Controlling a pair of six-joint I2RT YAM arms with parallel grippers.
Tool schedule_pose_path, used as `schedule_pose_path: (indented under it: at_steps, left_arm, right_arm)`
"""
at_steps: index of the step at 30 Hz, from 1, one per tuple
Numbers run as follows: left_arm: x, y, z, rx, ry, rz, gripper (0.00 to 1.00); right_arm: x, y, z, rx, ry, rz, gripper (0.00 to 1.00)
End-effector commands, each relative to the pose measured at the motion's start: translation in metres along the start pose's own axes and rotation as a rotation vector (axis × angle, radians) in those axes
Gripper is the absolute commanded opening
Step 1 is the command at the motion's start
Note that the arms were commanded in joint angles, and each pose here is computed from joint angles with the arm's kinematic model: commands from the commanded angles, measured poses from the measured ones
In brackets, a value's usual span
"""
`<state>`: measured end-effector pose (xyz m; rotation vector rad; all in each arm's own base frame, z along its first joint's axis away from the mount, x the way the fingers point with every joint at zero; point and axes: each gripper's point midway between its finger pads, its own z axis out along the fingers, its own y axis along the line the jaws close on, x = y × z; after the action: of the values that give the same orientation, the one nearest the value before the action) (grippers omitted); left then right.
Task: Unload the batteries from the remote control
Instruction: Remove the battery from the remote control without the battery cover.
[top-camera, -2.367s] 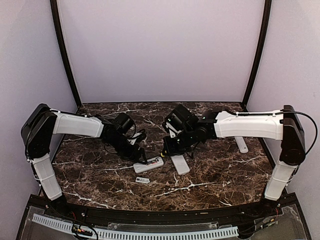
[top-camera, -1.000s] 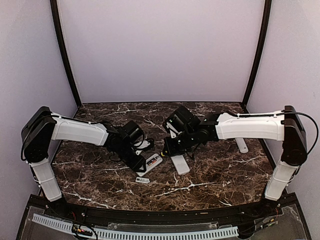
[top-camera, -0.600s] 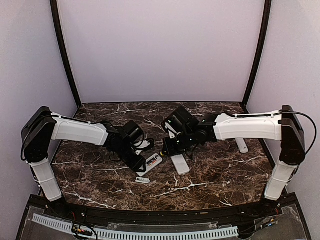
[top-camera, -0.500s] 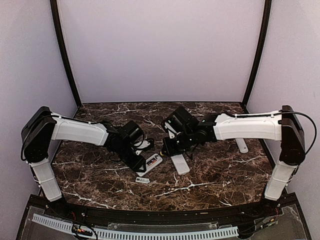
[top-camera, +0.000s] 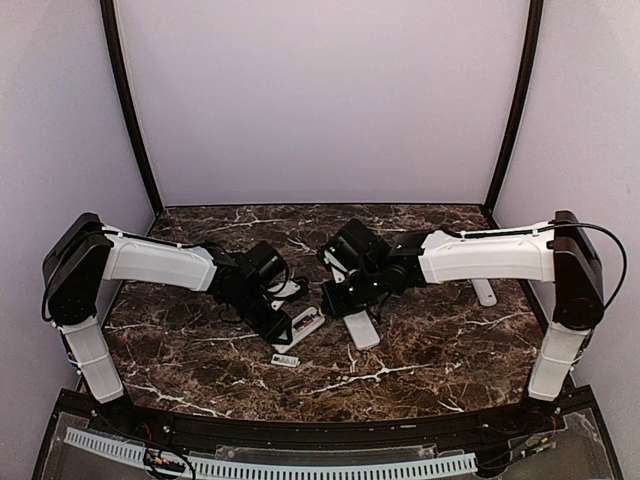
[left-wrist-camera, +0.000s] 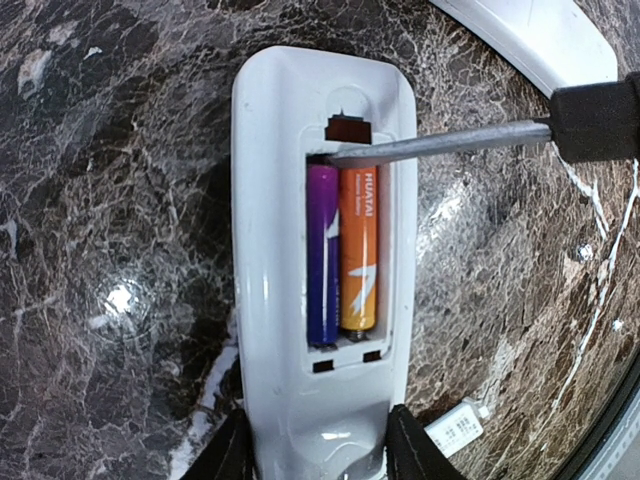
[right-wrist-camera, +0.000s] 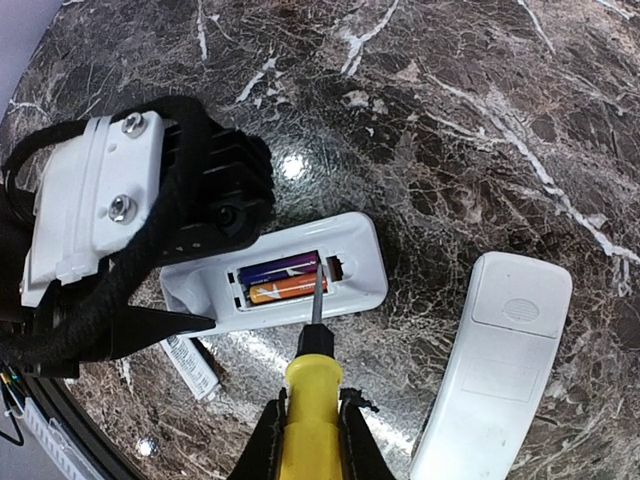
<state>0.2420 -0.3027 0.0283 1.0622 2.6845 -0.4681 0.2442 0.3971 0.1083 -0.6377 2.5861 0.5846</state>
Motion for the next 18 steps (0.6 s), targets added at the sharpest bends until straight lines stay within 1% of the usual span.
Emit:
schedule_pose_path:
  at_steps: [1,6,10,14,18]
  left_arm:
    - [0.024,0.010,0.009,-0.051,0.090,-0.002,0.40]
    - [0.024,0.010,0.009,-0.049,0.091,-0.001,0.40]
    - [0.025,0.010,0.010,-0.050,0.095,-0.003,0.40]
    - [0.025,0.010,0.011,-0.050,0.098,-0.006,0.40]
    - [0.026,0.011,0.012,-0.053,0.104,-0.008,0.39]
  right_arm:
    - [-0.007,0.004,0.004,0.045,-0.022,-0.052,0.00]
    - [-0.005,0.003,0.008,0.085,-0.015,-0.089,0.00]
    - [0.002,0.001,0.014,0.074,-0.002,-0.083,0.00]
    - [0.004,0.000,0.014,-0.007,-0.007,-0.033,0.00]
    - [0.001,0.004,0.009,-0.187,-0.021,0.040,0.00]
